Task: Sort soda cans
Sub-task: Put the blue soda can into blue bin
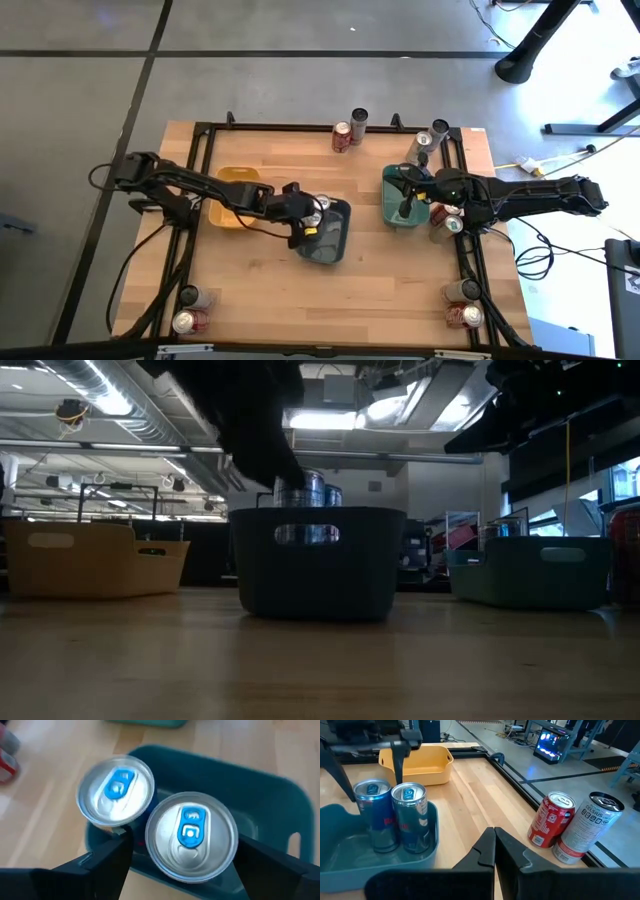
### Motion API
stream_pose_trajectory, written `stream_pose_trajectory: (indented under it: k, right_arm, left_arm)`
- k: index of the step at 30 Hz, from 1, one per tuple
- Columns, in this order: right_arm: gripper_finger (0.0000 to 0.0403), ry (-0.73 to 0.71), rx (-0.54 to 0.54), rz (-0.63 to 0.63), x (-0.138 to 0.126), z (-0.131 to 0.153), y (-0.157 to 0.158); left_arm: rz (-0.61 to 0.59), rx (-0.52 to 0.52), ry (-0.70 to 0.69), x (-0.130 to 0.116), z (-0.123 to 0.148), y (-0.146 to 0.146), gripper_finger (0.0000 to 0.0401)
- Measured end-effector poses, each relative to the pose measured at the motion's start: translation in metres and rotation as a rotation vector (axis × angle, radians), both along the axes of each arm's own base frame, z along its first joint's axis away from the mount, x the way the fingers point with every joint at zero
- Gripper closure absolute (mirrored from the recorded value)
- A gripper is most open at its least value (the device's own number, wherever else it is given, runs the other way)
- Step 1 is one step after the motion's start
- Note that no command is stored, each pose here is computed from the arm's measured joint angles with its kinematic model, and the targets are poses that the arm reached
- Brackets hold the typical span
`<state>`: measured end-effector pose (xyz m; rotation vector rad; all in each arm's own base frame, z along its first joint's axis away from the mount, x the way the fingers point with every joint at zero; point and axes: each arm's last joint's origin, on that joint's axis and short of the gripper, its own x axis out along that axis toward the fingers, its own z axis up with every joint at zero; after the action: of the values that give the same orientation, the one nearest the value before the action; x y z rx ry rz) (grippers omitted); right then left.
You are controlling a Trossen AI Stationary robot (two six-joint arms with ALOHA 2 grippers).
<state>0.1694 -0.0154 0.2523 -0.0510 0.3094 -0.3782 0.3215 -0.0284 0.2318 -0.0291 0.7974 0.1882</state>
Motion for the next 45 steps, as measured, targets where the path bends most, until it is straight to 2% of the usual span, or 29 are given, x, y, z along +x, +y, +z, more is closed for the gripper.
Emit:
stream_pose_trajectory:
  k: [9,14,16,19,26,30,32,35,41,45]
  right_arm:
    - [0.0397,-0.013,-0.003,0.001,0.000,0.005,0.000]
    - [0.0375,0.032,-0.003,-0.009,-0.007,0.032,0.000]
    - [0.0346,0.100,0.011,-0.044,-0.013,0.044,-0.001]
    - [0.0284,0.213,0.090,-0.096,-0.022,0.058,-0.001]
    - [0.0111,0.597,0.455,-0.223,-0.041,0.074,0.004]
    - [0.0042,0.782,0.585,-0.226,-0.043,0.075,0.008]
    - [0.0020,0.829,0.590,-0.235,-0.043,0.075,0.008]
    - [0.0006,0.817,0.543,-0.279,-0.041,0.074,0.006]
    - [0.0020,0.609,0.461,-0.437,-0.021,0.077,0.000]
    - [0.0032,0.584,0.389,-0.525,-0.007,0.074,-0.019]
  left_arm:
    - [-0.044,0.038,-0.098,-0.015,0.048,0.002,0.0089]
    - [-0.013,0.060,-0.170,-0.031,0.070,0.010,0.0089]
    - [-0.008,0.071,-0.189,-0.035,0.076,0.014,0.0089]
    - [-0.008,0.093,-0.195,-0.036,0.078,0.019,0.0089]
    - [-0.020,0.153,-0.168,-0.030,0.073,0.030,0.0089]
    - [-0.024,0.179,-0.171,-0.029,0.073,0.034,0.0089]
    - [-0.027,0.188,-0.171,-0.028,0.073,0.036,0.0089]
    - [-0.035,0.197,-0.166,-0.028,0.073,0.036,0.0089]
    - [-0.032,0.192,-0.165,-0.028,0.072,0.036,0.0089]
    - [-0.029,0.189,-0.166,-0.028,0.072,0.036,0.0089]
